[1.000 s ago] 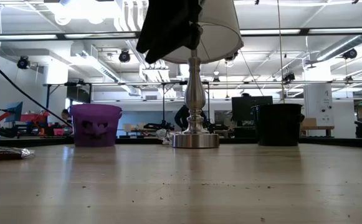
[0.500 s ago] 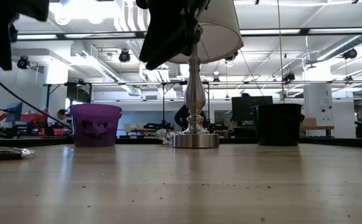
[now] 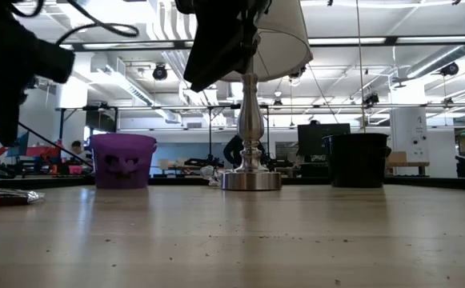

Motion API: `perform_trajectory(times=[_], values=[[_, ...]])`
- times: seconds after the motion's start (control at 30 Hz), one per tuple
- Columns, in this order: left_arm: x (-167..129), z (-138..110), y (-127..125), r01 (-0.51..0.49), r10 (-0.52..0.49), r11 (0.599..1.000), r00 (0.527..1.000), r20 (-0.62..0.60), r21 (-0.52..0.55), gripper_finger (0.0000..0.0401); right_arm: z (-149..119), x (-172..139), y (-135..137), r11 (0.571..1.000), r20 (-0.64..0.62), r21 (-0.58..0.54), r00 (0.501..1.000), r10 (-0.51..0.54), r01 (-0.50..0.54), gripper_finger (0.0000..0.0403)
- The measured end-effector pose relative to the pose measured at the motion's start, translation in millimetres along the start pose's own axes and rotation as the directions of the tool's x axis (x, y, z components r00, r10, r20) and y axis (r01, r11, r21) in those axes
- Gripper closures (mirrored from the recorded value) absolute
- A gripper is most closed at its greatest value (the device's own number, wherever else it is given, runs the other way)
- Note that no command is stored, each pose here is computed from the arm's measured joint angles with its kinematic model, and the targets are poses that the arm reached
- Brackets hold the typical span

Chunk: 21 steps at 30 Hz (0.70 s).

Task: Organize candy in baskets
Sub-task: Put the brown chocolate bar into the purple bucket

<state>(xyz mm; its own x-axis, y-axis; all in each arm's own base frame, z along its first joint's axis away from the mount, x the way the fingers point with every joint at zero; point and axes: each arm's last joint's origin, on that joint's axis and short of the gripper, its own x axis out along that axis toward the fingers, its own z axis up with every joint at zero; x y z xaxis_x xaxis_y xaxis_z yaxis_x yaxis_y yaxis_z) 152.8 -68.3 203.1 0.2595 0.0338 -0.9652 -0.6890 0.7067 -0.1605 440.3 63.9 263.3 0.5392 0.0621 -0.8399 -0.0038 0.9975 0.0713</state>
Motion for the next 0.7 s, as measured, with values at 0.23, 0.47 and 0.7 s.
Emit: perform_trajectory(times=[0.23,0.47,0.7], values=[[11.0,15.4,-4.9,-0.006,0.004,0.996,1.0,-0.026,-0.088,0.0274,-0.1,0.0,0.3,1.0,0.0,0.006,1.0,0.0,0.0,0.0246],[26.6,20.8,-21.7,0.026,-0.03,0.998,0.998,-0.057,-0.059,0.0274,-0.3,0.0,0.3,1.0,-0.003,0.011,1.0,-0.001,0.001,0.0244],[45.0,23.2,-33.4,0.036,-0.039,0.998,0.996,-0.075,-0.049,0.0274,-0.5,0.0,0.2,1.0,-0.004,0.016,1.0,-0.001,0.001,0.025]])
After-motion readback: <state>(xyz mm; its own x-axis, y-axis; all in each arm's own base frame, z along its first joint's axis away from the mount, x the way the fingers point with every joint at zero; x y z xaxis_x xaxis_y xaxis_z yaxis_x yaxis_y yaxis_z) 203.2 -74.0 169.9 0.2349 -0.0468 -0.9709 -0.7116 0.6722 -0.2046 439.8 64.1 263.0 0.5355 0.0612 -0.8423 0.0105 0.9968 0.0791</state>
